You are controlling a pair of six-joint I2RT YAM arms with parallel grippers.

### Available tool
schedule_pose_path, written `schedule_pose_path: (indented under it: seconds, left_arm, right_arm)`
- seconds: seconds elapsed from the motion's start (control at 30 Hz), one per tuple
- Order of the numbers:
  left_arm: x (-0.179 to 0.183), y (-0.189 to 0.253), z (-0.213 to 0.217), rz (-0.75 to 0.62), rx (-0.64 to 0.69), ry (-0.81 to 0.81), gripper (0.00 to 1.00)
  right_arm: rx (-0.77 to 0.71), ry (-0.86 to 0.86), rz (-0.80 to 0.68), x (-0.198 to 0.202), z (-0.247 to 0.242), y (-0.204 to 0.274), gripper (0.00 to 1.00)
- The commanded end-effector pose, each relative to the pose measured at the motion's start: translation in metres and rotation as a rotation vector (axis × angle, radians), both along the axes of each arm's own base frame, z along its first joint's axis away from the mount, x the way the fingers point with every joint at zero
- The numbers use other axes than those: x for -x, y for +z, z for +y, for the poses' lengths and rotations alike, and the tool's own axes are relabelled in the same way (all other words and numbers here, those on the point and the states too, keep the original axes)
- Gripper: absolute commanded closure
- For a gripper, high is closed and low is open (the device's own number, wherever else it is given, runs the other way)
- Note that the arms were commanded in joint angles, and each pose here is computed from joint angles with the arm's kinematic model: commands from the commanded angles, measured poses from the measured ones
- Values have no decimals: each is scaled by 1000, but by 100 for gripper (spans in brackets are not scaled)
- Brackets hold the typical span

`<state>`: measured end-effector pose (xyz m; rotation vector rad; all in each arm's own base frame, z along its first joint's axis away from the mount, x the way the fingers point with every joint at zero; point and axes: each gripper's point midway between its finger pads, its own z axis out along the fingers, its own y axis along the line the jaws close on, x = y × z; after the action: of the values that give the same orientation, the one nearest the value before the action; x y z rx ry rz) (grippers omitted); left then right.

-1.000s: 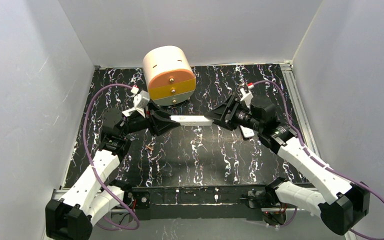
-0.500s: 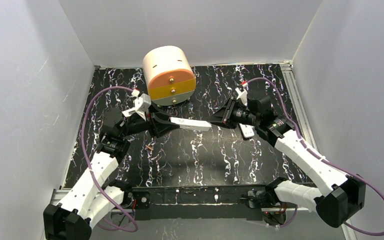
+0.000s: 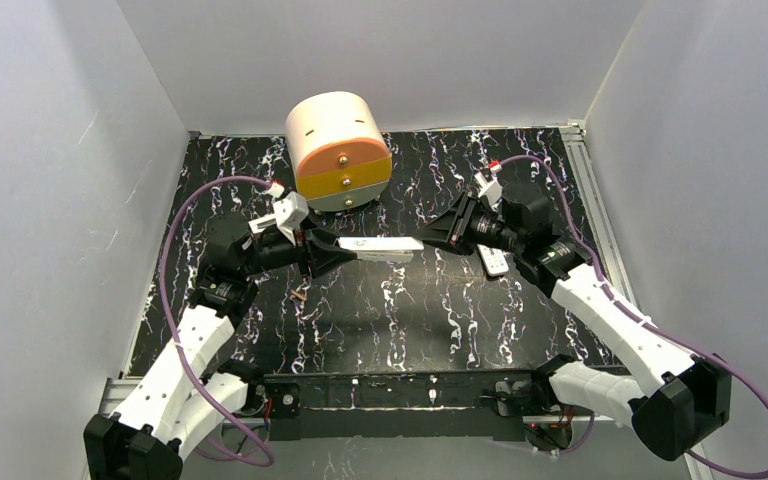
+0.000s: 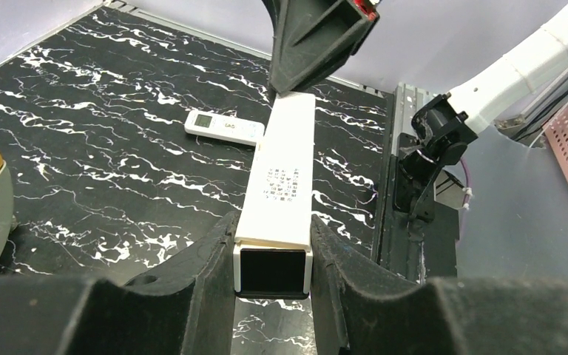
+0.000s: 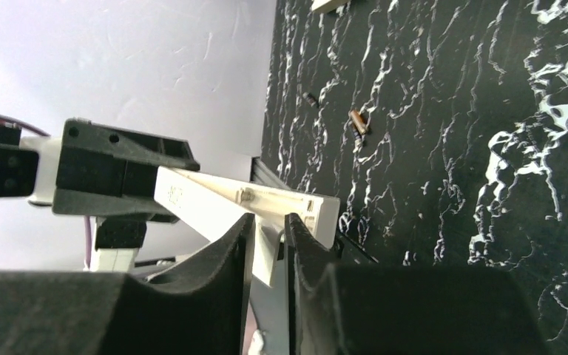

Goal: Load the batteries into the remote control

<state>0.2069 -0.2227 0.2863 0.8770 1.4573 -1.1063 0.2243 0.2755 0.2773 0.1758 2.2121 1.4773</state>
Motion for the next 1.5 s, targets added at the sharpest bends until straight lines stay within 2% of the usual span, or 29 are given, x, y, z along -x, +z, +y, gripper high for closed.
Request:
schedule_pose_path:
  seconds: [0.0, 0.1, 0.23, 0.3, 0.43, 0.5, 0.6, 0.77, 0.87, 0.93, 1.0, 1.07, 1.4, 1.47]
  left_arm:
    - [-10, 13, 3, -49, -8, 40, 100]
    - [-11, 11, 3, -36, -10, 41, 100]
    - [-12, 7, 1, -5, -17, 33, 100]
    - [-12, 7, 1, -2, -18, 28, 100]
    - [-9, 7, 0, -1, -16, 10, 100]
    - [-6, 8, -1, -4, -15, -5, 100]
    - [-2, 9, -1, -16, -13, -17, 100]
    - [-10, 1, 2, 0, -27, 28, 100]
    - [-11, -6, 2, 22, -36, 33, 100]
    - [-11, -9, 2, 30, -38, 29, 100]
    - [-11, -9, 2, 29, -38, 32, 100]
    - [-9, -8, 2, 27, -37, 28, 100]
    - [-2, -4, -1, 35, -25, -14, 100]
    - [-1, -3, -1, 34, -24, -18, 100]
  right_arm:
    - [-161, 97, -112, 17, 8, 34, 65]
    - [-217, 98, -126, 20, 8, 43, 55]
    - [-255, 114, -153, 23, 9, 58, 51]
    - [-268, 120, -156, 24, 9, 62, 51]
    - [-256, 105, -140, 20, 10, 52, 60]
    - [-247, 77, -124, 15, 9, 44, 60]
    - [-256, 41, -98, 7, 10, 36, 53]
    - [-219, -32, -66, -5, 6, 17, 49]
    - [-100, -97, -93, -15, -3, -1, 40]
    - [-18, -116, -94, -17, -10, -16, 30]
    - [7, -118, -97, -18, -12, -24, 20]
    - [-25, -87, -82, -14, -6, -27, 16]
    - [-149, 37, 36, -6, 18, -23, 15]
    - [-175, 50, 53, -4, 21, -19, 18]
